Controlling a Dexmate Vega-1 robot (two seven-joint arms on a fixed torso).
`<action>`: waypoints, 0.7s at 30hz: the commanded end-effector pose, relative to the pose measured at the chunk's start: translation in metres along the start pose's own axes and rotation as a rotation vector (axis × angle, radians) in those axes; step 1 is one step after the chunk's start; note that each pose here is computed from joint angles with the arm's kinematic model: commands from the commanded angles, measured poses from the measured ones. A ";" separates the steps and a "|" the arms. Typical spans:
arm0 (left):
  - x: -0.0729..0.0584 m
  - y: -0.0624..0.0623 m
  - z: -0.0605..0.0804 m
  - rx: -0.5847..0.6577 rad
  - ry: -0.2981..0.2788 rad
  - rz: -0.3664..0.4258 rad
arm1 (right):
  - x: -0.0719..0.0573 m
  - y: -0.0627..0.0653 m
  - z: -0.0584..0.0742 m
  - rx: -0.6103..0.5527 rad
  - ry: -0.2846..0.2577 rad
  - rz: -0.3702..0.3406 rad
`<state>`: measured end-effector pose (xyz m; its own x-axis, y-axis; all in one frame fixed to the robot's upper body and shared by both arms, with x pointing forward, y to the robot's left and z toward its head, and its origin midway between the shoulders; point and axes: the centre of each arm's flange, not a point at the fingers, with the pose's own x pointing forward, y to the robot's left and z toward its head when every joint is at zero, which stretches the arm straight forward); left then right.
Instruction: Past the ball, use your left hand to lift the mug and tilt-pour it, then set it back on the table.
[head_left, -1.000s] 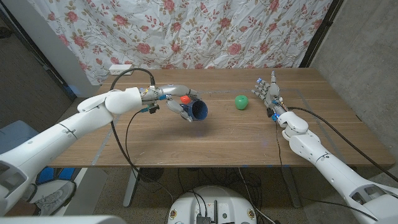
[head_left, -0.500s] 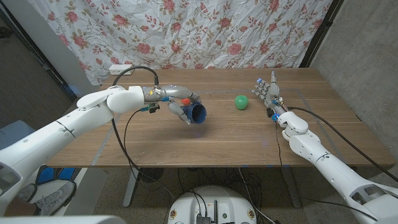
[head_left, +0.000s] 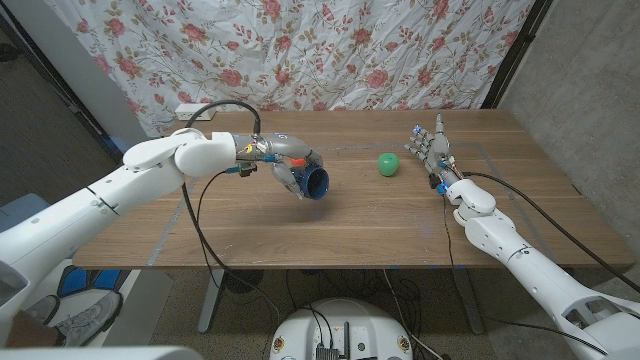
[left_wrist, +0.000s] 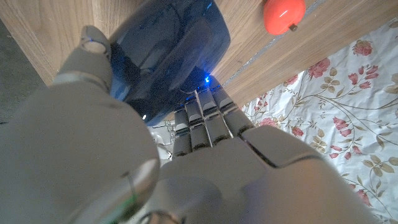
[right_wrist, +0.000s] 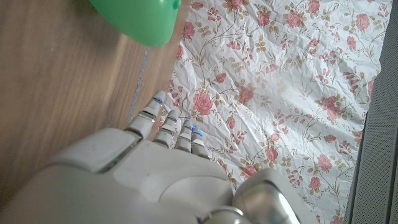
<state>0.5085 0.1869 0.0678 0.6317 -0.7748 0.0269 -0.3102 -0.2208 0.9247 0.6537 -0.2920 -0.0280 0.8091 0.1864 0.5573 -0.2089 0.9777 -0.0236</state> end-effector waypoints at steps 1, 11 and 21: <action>0.004 0.010 0.010 0.101 0.013 -0.050 | 0.000 0.000 0.001 0.000 -0.001 0.000; 0.005 0.017 0.017 0.208 0.014 -0.084 | 0.000 0.000 0.001 0.000 -0.001 0.000; 0.005 0.021 0.021 0.285 0.023 -0.111 | 0.000 0.000 0.001 0.000 -0.001 0.000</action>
<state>0.4954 0.1705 0.0769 0.6689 -0.7425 -0.0358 -0.3891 -0.3908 0.8342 0.6537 -0.2922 -0.0276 0.8087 0.1863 0.5579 -0.2087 0.9777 -0.0239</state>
